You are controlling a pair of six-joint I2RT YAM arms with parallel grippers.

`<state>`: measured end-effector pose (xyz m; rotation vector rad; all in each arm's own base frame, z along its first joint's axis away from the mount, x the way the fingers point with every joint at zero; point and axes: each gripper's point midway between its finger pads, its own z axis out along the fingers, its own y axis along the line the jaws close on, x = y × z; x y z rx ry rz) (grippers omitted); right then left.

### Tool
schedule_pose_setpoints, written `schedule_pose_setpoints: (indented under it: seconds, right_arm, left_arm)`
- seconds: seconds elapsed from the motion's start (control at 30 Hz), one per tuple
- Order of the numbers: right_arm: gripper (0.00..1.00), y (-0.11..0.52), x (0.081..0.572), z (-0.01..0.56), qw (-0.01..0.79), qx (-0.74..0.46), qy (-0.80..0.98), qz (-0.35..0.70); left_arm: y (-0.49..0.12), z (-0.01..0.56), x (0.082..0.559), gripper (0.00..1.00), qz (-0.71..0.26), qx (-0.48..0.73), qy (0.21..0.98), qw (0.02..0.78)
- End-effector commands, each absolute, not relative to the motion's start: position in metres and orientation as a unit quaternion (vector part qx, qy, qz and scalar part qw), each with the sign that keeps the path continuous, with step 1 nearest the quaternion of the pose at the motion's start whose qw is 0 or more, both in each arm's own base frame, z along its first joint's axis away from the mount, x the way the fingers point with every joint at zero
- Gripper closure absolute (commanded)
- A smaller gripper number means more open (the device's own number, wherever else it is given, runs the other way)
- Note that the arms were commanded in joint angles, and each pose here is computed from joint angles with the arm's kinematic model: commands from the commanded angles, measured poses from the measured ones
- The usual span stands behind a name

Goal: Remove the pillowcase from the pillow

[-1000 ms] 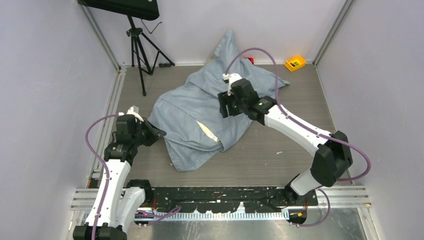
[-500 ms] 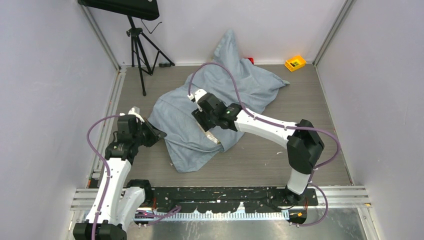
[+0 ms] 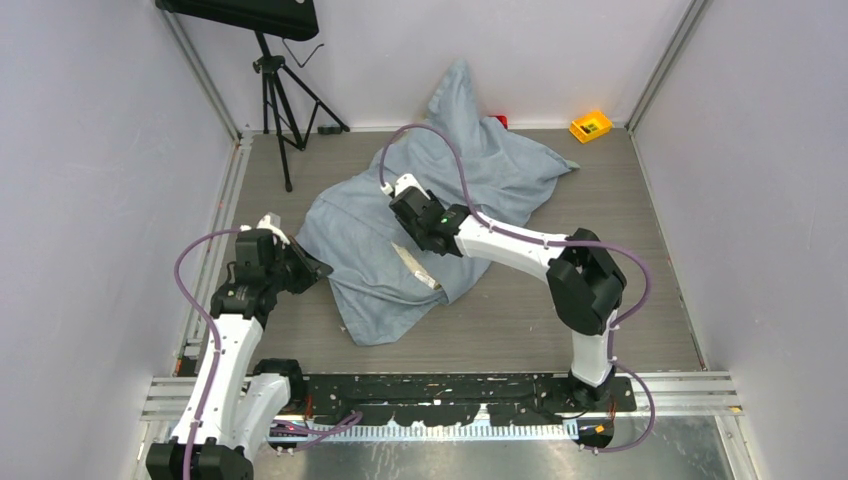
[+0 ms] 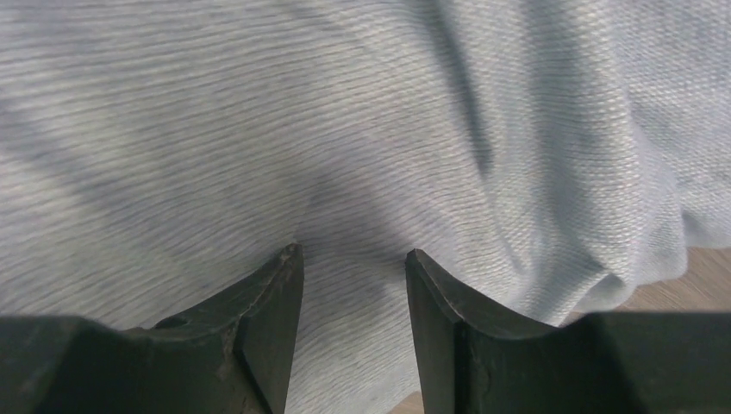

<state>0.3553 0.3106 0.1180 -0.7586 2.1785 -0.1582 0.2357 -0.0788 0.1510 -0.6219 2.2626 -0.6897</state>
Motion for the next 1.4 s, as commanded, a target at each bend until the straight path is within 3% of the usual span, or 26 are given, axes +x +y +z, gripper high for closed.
schedule_pose_setpoints:
  seconds: [0.0,0.1,0.17,0.23,0.53,0.8,1.13,1.37]
  right_arm:
    - [0.47,0.292,0.38,0.134,0.413,-0.255,0.87,-0.083]
    - [0.39,0.318,0.358,0.147,0.407,-0.294,0.864,0.025]
    - [0.15,0.334,0.342,0.163,0.412,-0.311,0.852,0.085]
    - [0.07,0.345,0.327,0.175,0.414,-0.327,0.841,0.119]
    - [0.08,0.362,0.312,0.166,0.402,-0.351,0.841,0.091]
    - [0.22,0.322,0.353,0.163,0.45,-0.282,0.846,-0.045]
    - [0.21,0.307,0.362,0.165,0.45,-0.267,0.851,-0.051]
    - [0.33,0.297,0.373,0.158,0.435,-0.268,0.851,-0.12]
  left_arm:
    - [-0.075,0.158,0.241,1.0,-0.26,-0.23,0.867,0.359]
    - [-0.075,0.157,0.242,1.0,-0.258,-0.229,0.868,0.357]
    - [-0.076,0.157,0.242,1.0,-0.259,-0.229,0.868,0.356]
    - [-0.077,0.159,0.242,1.0,-0.265,-0.229,0.867,0.355]
    - [-0.079,0.169,0.243,1.0,-0.273,-0.224,0.863,0.361]
    - [-0.079,0.167,0.237,1.0,-0.269,-0.224,0.865,0.359]
    - [-0.078,0.169,0.236,1.0,-0.27,-0.223,0.864,0.362]
    - [-0.077,0.173,0.235,1.0,-0.267,-0.221,0.863,0.367]
